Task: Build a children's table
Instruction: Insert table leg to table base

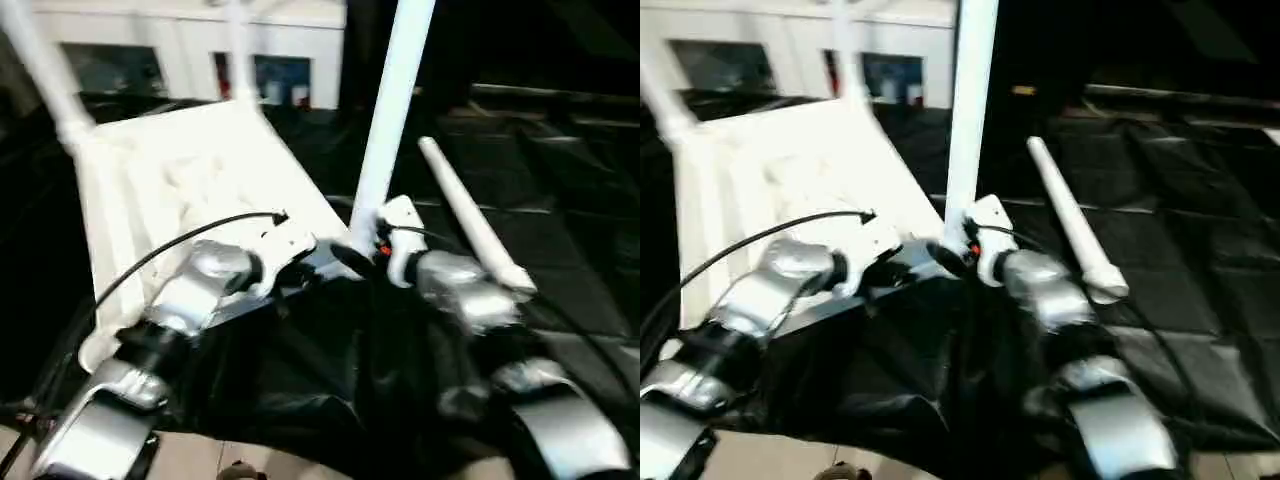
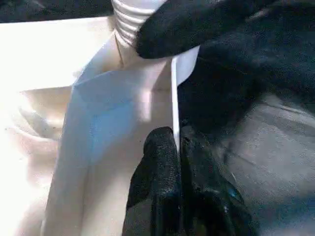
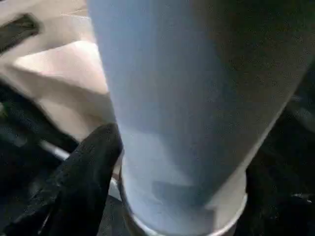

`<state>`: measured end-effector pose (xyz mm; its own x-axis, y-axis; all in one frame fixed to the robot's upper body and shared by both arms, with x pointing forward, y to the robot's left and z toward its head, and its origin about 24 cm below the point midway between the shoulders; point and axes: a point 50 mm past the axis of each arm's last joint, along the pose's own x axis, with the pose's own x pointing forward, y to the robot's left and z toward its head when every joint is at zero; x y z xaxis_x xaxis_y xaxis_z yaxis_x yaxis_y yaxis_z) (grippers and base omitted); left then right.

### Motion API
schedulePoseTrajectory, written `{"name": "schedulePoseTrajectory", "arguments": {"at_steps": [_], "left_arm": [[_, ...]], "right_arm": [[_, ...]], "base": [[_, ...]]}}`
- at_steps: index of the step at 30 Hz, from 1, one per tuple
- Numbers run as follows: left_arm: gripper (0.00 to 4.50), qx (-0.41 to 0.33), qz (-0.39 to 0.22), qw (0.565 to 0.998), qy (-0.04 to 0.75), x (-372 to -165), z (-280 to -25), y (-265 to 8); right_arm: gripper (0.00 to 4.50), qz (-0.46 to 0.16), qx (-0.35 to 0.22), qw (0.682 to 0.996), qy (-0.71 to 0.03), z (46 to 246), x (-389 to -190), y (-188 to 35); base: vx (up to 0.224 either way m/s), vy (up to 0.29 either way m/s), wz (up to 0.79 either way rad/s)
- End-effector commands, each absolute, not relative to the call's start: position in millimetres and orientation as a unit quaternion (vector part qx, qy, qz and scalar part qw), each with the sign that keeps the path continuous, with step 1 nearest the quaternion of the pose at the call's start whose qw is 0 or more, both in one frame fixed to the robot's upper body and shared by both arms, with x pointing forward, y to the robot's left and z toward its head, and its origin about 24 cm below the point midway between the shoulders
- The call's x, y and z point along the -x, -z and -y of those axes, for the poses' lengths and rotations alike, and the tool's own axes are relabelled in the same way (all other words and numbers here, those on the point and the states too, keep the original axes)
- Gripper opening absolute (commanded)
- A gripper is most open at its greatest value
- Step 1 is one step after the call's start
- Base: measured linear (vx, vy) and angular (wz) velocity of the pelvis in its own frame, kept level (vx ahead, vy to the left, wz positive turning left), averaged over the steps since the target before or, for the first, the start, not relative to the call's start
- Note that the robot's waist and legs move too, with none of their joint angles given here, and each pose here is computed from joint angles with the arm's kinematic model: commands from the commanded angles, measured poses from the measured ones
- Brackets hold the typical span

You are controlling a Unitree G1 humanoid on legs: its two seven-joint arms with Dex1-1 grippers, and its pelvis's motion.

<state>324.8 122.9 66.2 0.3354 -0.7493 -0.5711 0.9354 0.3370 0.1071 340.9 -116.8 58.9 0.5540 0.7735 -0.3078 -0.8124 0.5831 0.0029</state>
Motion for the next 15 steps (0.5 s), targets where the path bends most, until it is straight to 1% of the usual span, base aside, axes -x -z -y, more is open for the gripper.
{"name": "schedulePoseTrajectory", "arguments": {"at_steps": [1,2,4,9,15], "left_arm": [[0.0,-0.225,-0.159,0.754,0.597,-317.6,-108.9,-81.0],[0.0,-0.226,-0.158,0.75,0.601,-316.7,-109.9,-80.7],[0.0,-0.23,-0.162,0.737,0.615,-312.5,-115.2,-78.4],[0.0,-0.224,-0.17,0.72,0.634,-306.2,-123.4,-76.8],[0.0,-0.225,-0.171,0.713,0.642,-303.7,-126.0,-75.6]], "right_arm": [[3.55,-0.137,0.082,0.856,-0.492,119.4,-333.4,-63.9],[3.55,-0.138,0.084,0.853,-0.497,120.6,-332.1,-64.4],[3.55,-0.139,0.09,0.837,-0.521,124.9,-325.7,-66.9],[3.55,-0.156,0.102,0.803,-0.567,129.4,-310.1,-67.6],[3.55,-0.163,0.102,0.795,-0.575,126.8,-306.5,-66.1]], "base": [[0.0,0.0,0.0],[0.0,0.0,0.0],[0.0,0.0,0.0],[0.0,0.0,0.0],[0.0,0.0,0.0]]}}
